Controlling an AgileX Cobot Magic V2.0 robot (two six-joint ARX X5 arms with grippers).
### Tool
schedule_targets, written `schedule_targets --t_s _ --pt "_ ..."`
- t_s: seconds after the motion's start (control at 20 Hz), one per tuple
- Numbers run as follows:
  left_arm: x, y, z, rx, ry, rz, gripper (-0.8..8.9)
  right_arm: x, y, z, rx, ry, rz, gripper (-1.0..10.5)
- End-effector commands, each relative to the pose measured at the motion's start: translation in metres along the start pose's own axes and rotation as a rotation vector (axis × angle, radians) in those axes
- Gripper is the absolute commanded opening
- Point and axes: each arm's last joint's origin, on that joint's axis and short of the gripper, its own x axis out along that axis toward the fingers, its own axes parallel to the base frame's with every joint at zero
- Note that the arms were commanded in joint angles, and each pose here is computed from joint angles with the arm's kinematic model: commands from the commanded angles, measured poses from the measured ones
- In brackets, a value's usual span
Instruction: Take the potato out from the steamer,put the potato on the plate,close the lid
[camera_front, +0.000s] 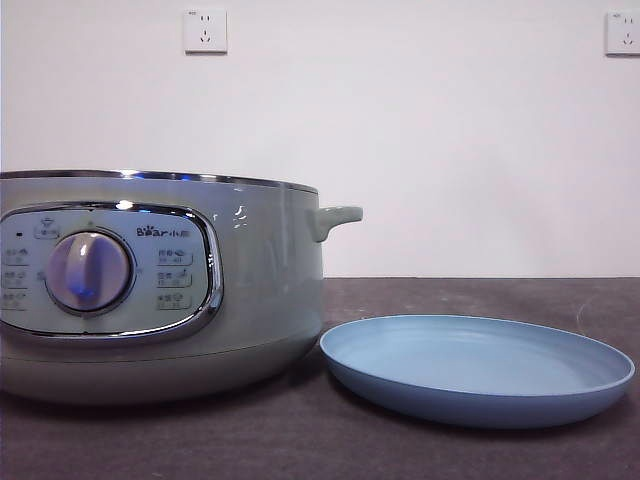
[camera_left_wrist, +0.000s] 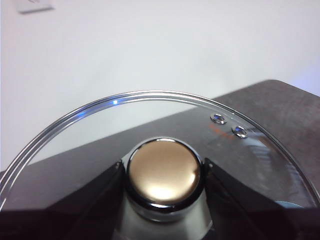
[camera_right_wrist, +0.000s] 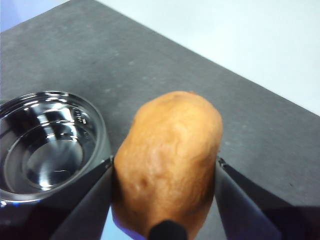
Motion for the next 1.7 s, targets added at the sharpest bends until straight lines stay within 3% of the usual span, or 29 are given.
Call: schedule_targets --t_s 0.05,0.55,0.85,1.3,1.7 --pt "0.003 0.0 0.009 0.007 -0.065 -0.03 -0.09 -0.001 -0.004 -0.013 0.022 0.029 -0.023 -0.1" --pt "0.036 -0.004 0.007 0.008 0.0 -0.084 -0.09 0.048 -0.011 -0.071 0.1 0.146 -0.052 -0.1" --pt "0.039 -0.004 0.007 0.008 0.003 -0.084 -0.09 0.098 -0.008 -0.101 0.148 0.209 0.042 -0.1" --pt "0.039 -0.004 0.007 0.008 0.003 -0.083 -0.09 0.178 0.013 -0.147 0.18 0.445 0.218 -0.1" --pt "0.039 -0.004 0.007 0.008 0.001 -0.082 -0.09 0.229 0.033 -0.198 0.179 0.573 0.269 -0.1"
